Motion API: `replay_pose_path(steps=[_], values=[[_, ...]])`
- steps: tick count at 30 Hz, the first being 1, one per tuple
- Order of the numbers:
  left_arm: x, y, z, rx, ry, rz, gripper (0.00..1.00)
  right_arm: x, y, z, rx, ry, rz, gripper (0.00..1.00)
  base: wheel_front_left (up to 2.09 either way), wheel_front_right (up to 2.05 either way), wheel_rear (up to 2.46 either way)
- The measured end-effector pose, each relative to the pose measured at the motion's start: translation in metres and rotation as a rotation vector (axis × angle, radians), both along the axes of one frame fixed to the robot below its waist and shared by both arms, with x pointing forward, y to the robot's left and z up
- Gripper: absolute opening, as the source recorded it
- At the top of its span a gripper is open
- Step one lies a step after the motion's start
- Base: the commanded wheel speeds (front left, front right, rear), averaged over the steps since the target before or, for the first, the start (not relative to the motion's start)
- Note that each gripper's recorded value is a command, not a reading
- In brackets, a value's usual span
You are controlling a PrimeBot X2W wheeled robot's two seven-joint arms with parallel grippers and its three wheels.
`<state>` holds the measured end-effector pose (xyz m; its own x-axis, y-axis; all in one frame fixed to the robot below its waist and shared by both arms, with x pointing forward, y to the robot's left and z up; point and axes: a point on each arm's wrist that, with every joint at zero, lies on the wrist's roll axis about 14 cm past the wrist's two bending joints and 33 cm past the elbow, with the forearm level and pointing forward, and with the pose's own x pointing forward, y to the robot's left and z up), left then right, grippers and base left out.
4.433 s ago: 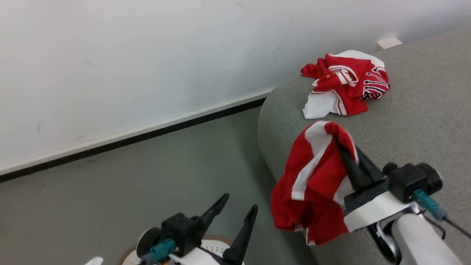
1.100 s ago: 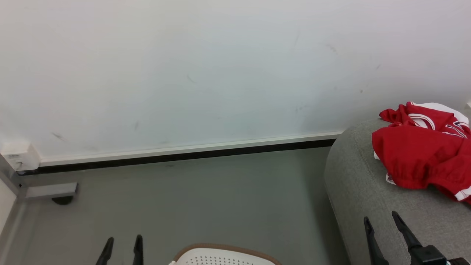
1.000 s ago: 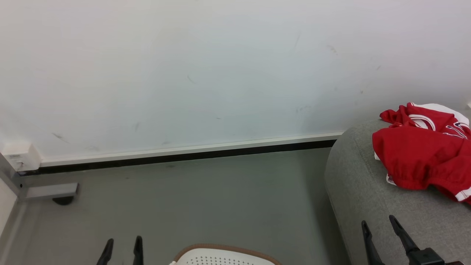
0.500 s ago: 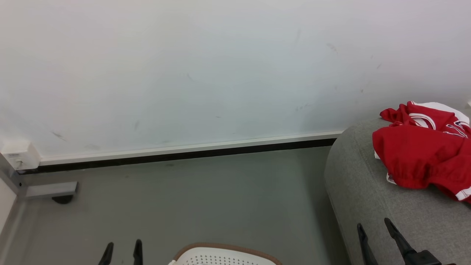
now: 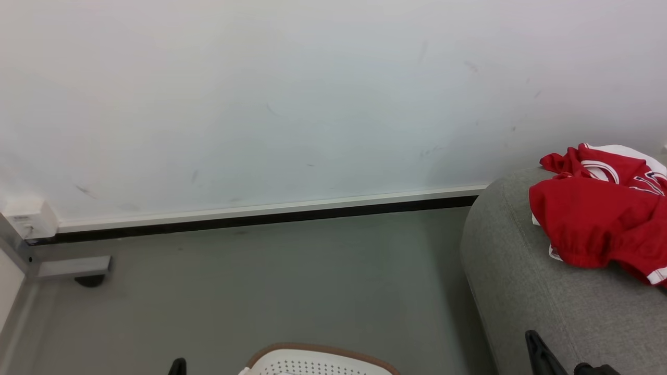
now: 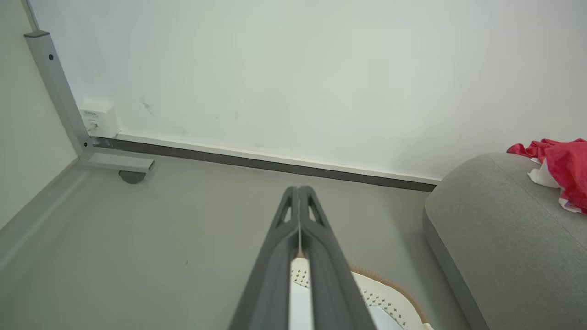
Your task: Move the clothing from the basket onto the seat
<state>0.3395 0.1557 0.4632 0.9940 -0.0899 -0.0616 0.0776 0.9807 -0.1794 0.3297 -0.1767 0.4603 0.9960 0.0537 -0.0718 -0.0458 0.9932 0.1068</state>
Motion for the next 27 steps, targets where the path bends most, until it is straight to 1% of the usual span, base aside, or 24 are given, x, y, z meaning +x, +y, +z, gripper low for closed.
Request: replay_pose_path(steps=[10, 27], values=[[0.006, 0.009, 0.0, -0.177, 0.038, 0.061, 0.0, 0.004, -0.011, 0.001, 0.194, 0.019, -0.069, 0.0, 0.0, 0.0, 0.0], [0.018, 0.02, 0.011, -0.451, 0.051, 0.128, 0.0, 0.014, -0.021, 0.008, 0.479, 0.021, -0.136, 0.0, 0.0, 0.0, 0.0]])
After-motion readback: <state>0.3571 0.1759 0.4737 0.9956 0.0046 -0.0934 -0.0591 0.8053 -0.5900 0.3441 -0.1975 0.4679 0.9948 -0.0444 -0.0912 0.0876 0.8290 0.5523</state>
